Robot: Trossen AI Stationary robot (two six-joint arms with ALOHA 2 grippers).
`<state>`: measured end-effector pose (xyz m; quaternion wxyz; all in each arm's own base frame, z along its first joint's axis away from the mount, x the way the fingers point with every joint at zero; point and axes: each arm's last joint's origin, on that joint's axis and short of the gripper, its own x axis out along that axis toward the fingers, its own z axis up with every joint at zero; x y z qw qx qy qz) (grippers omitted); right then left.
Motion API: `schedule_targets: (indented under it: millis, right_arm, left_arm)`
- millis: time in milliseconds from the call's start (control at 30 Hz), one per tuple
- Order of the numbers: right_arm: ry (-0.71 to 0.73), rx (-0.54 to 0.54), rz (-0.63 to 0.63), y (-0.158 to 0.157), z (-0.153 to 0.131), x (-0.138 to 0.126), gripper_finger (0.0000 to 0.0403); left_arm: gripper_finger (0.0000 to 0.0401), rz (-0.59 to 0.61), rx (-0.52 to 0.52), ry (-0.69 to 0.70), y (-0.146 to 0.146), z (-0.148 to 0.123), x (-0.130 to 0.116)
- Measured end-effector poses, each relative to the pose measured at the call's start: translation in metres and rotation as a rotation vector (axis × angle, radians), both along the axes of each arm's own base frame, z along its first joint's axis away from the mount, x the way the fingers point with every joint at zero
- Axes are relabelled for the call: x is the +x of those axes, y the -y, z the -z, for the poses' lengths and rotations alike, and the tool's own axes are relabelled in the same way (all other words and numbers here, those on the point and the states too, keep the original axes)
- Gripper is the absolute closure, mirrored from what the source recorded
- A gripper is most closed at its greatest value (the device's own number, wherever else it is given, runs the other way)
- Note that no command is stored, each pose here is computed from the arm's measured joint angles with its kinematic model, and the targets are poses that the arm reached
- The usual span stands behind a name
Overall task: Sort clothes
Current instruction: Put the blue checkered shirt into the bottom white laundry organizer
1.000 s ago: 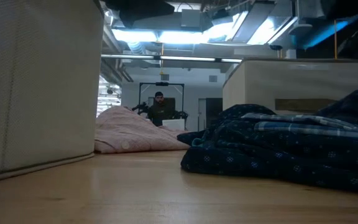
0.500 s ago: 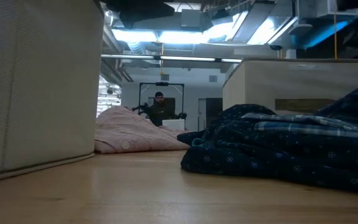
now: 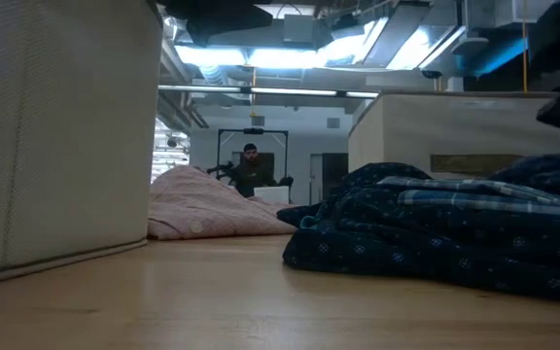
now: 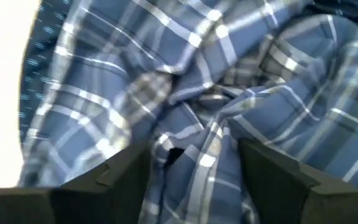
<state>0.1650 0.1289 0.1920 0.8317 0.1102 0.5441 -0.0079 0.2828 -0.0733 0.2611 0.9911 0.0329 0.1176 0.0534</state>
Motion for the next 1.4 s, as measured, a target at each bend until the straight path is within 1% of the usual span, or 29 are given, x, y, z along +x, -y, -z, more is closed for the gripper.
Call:
schedule_targets:
  millis: [233,433,533,633,733,800,900,967,1000,1067,1133,1200,1333,1400]
  right_arm:
    - [-0.012,-0.068,0.008,0.008,0.021,-0.008,0.0159]
    - [0.043,-0.088,0.028,0.011,0.033,-0.009,0.016]
    - [0.06,-0.11,0.04,0.013,0.036,-0.01,0.0169]
    - [0.072,-0.139,0.052,0.015,0.038,-0.011,0.0197]
    - [0.076,-0.16,0.056,0.016,0.038,-0.011,0.0239]
    - [0.077,-0.168,0.05,0.016,0.038,-0.011,0.0274]
    - [0.096,-0.209,0.043,0.017,0.038,-0.011,0.0333]
    - [0.111,-0.244,0.038,0.019,0.038,-0.01,0.0374]
    - [0.116,-0.254,0.043,0.021,0.038,-0.009,0.0387]
    - [0.127,-0.26,0.055,0.025,0.036,-0.005,0.039]
    - [0.148,-0.252,0.071,0.029,0.034,-0.001,0.0379]
    - [0.172,-0.237,0.062,0.033,0.03,0.004,0.0374]
    - [0.221,-0.234,0.053,0.041,0.023,0.009,0.0394]
    - [0.248,-0.237,0.054,0.044,0.019,0.012,0.0395]
  left_arm:
    - [0.0221,0.0,0.0,0.0,0.0,0.0,0.0]
    - [0.0221,0.0,0.001,0.0,0.0,0.0,0.0]
    - [0.0221,0.006,0.026,-0.003,0.0,0.0,0.0]
    - [0.0221,0.016,0.069,-0.008,0.0,0.0,0.0]
    - [0.0221,0.031,0.132,-0.009,0.0,-0.001,0.0]
    - [0.0221,0.044,0.19,-0.009,0.0,-0.001,0.0]
    - [0.0221,0.061,0.303,-0.015,-0.002,-0.002,0.001]
    - [0.0221,0.051,0.362,-0.006,-0.007,-0.004,0.003]
    - [0.0221,0.043,0.387,-0.005,-0.01,-0.005,0.004]
    - [0.0221,0.021,0.422,-0.003,-0.017,-0.006,0.005]
    - [0.0221,-0.002,0.438,-0.009,-0.025,-0.007,0.007]
    - [0.0221,-0.023,0.438,-0.016,-0.031,-0.006,0.008]
    - [0.0221,-0.056,0.415,-0.022,-0.04,-0.006,0.009]
    - [0.0221,-0.051,0.413,-0.037,-0.042,-0.004,0.009]
